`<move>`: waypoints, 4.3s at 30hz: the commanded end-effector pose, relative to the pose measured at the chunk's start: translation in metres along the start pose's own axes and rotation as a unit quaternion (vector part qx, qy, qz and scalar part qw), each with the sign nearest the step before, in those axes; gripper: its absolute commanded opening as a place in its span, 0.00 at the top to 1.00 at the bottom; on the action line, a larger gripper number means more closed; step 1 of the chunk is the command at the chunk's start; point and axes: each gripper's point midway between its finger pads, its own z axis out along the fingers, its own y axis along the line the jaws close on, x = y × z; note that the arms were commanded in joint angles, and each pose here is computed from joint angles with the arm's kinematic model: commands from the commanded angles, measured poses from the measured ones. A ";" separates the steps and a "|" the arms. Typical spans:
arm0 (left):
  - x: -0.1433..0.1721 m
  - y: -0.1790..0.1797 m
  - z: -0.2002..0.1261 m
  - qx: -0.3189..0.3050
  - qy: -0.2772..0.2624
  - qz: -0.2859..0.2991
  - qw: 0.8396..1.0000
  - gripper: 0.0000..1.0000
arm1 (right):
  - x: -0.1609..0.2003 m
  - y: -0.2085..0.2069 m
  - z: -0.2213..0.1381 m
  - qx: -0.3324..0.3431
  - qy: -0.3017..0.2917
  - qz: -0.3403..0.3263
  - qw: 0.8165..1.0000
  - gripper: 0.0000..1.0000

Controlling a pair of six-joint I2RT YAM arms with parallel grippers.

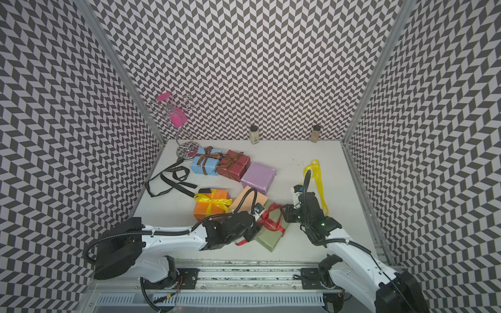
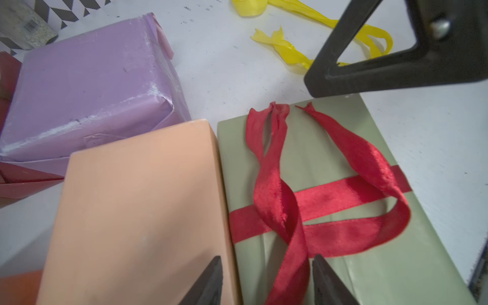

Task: Untie the ribbon bows on the gift boxes
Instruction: Untie the ribbon from the gift box, then pull the ribbon from the gift box.

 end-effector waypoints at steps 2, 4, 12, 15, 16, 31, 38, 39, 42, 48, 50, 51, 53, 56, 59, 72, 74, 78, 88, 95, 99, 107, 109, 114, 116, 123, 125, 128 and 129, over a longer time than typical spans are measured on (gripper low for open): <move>-0.007 -0.001 -0.002 0.030 -0.018 -0.008 0.999 0.54 | -0.007 0.008 -0.003 -0.016 -0.013 -0.010 1.000 0.67; -0.005 -0.004 -0.005 0.045 -0.020 -0.009 0.999 0.61 | -0.007 0.008 -0.003 -0.018 -0.013 -0.011 1.000 0.67; -0.010 0.001 -0.018 0.063 -0.035 -0.030 0.997 0.85 | -0.008 0.012 -0.004 -0.027 -0.014 -0.013 0.999 0.67; -0.014 0.019 -0.030 0.042 -0.046 -0.058 0.996 0.91 | -0.007 0.013 -0.003 -0.030 -0.012 -0.014 0.999 0.67; -0.016 0.026 -0.036 0.032 -0.051 -0.069 0.996 0.92 | -0.007 0.013 -0.003 -0.031 -0.011 -0.015 0.999 0.68; 0.029 0.149 -0.094 -0.196 -0.108 -0.313 0.923 0.96 | -0.015 0.024 -0.008 -0.047 -0.014 -0.026 0.998 0.71; 0.015 0.135 -0.092 -0.148 -0.116 -0.288 0.939 0.72 | -0.021 0.036 -0.014 -0.049 -0.018 -0.042 0.998 0.69; 0.009 0.127 -0.090 -0.122 -0.118 -0.277 0.946 0.68 | -0.021 0.041 -0.015 -0.056 -0.018 -0.047 0.997 0.68; -0.006 0.099 -0.083 -0.041 -0.125 -0.245 0.961 0.53 | -0.013 0.057 -0.015 -0.084 -0.005 -0.068 0.994 0.61; -0.012 0.057 -0.071 0.053 -0.116 -0.196 0.972 0.35 | 0.008 0.079 -0.011 -0.078 0.045 -0.114 0.989 0.56; -0.009 0.049 -0.068 0.062 -0.110 -0.180 0.976 0.30 | 0.015 0.081 -0.010 -0.068 0.061 -0.118 0.989 0.55; -0.008 0.045 -0.067 0.067 -0.108 -0.171 0.977 0.27 | 0.019 0.083 -0.010 -0.067 0.072 -0.121 0.988 0.55; -0.007 0.040 -0.067 0.072 -0.105 -0.162 0.979 0.24 | 0.028 0.086 -0.011 -0.062 0.090 -0.126 0.986 0.53; -0.003 0.035 -0.066 0.078 -0.099 -0.154 0.980 0.23 | 0.041 0.087 -0.014 -0.057 0.105 -0.131 0.984 0.51; 0.002 0.036 -0.065 0.074 -0.094 -0.152 0.981 0.23 | 0.055 0.083 -0.015 -0.051 0.119 -0.130 0.983 0.52; 0.023 0.021 -0.052 0.075 -0.061 -0.146 0.985 0.24 | 0.047 0.045 0.009 0.072 0.114 -0.116 0.984 0.62; 0.026 0.016 -0.049 0.078 -0.057 -0.144 0.985 0.24 | 0.047 0.045 0.014 0.075 0.118 -0.122 0.983 0.62; 0.028 0.010 -0.045 0.085 -0.054 -0.148 0.984 0.25 | 0.045 0.045 0.021 0.086 0.127 -0.134 0.979 0.57; 0.038 0.018 -0.019 0.037 -0.030 -0.170 0.984 0.27 | 0.051 0.037 0.031 0.112 0.158 -0.161 0.968 0.60; 0.044 0.018 -0.007 0.027 -0.016 -0.171 0.985 0.28 | 0.065 0.026 0.037 0.129 0.188 -0.174 0.958 0.66; 0.048 0.016 -0.003 0.015 -0.005 -0.162 0.987 0.28 | 0.067 0.020 0.039 0.144 0.194 -0.180 0.954 0.74; 0.044 0.013 -0.008 0.008 -0.007 -0.153 0.988 0.28 | 0.059 0.033 0.038 0.115 0.177 -0.175 0.962 0.95; 0.042 0.012 -0.011 0.010 -0.007 -0.148 0.989 0.28 | 0.056 0.043 0.037 0.092 0.169 -0.169 0.967 1.00; 0.042 0.010 -0.021 0.005 -0.007 -0.145 0.989 0.28 | 0.047 0.065 0.031 0.036 0.152 -0.156 0.975 1.00; 0.046 0.010 -0.023 0.004 -0.006 -0.149 0.989 0.28 | 0.046 0.072 0.029 0.019 0.152 -0.153 0.976 1.00; 0.058 0.020 -0.021 -0.022 -0.006 -0.163 0.986 0.27 | 0.043 0.073 0.027 0.019 0.153 -0.158 0.975 0.84; 0.061 0.023 -0.019 -0.033 -0.004 -0.165 0.986 0.27 | 0.045 0.066 0.029 0.035 0.158 -0.168 0.972 0.65; 0.065 0.029 -0.016 -0.049 -0.002 -0.168 0.985 0.26 | 0.048 0.057 0.035 0.055 0.167 -0.187 0.966 0.56; 0.066 0.030 -0.015 -0.052 -0.001 -0.168 0.984 0.26 | 0.048 0.054 0.036 0.062 0.169 -0.190 0.965 0.56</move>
